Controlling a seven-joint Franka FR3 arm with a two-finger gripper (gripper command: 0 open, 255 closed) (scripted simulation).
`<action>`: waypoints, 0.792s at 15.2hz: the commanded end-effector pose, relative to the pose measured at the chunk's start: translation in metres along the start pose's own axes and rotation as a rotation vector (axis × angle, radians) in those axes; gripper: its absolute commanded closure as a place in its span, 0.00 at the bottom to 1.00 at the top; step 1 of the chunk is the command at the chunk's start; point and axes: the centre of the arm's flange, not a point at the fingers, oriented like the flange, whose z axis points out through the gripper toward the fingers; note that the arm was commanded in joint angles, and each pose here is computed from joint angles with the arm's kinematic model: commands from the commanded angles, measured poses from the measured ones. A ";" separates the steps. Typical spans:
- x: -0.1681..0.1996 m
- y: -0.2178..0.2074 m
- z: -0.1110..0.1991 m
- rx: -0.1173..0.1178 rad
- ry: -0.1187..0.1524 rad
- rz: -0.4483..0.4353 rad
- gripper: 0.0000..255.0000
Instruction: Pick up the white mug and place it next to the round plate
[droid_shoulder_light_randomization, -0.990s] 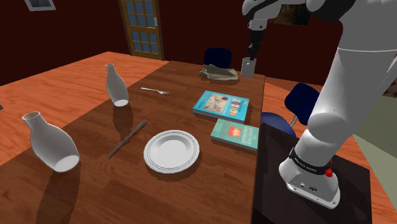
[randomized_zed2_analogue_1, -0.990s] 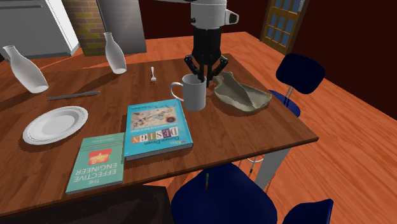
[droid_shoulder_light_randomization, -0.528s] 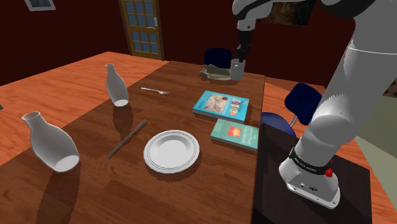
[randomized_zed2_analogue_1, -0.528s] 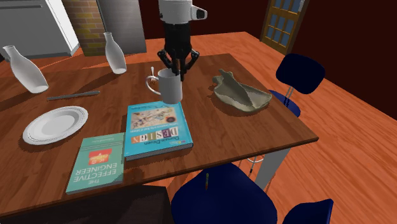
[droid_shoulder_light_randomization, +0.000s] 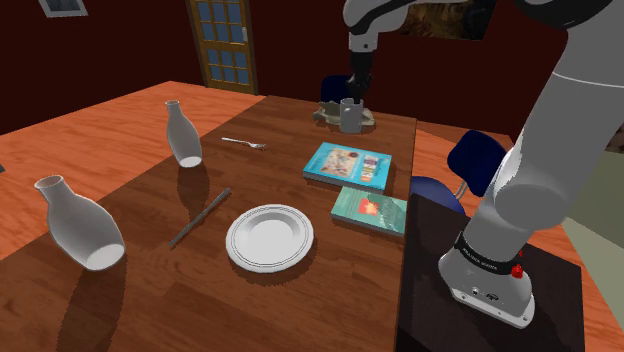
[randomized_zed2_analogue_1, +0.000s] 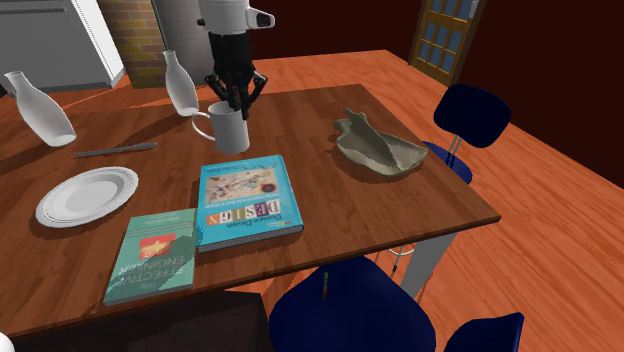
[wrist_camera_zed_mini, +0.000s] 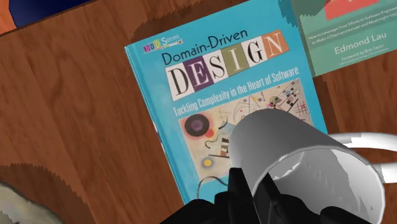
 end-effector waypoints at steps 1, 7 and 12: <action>0.004 -0.026 -0.001 0.000 0.000 0.002 1.00; 0.024 -0.102 -0.003 0.000 0.000 0.002 1.00; 0.040 -0.166 -0.004 0.000 0.000 0.002 1.00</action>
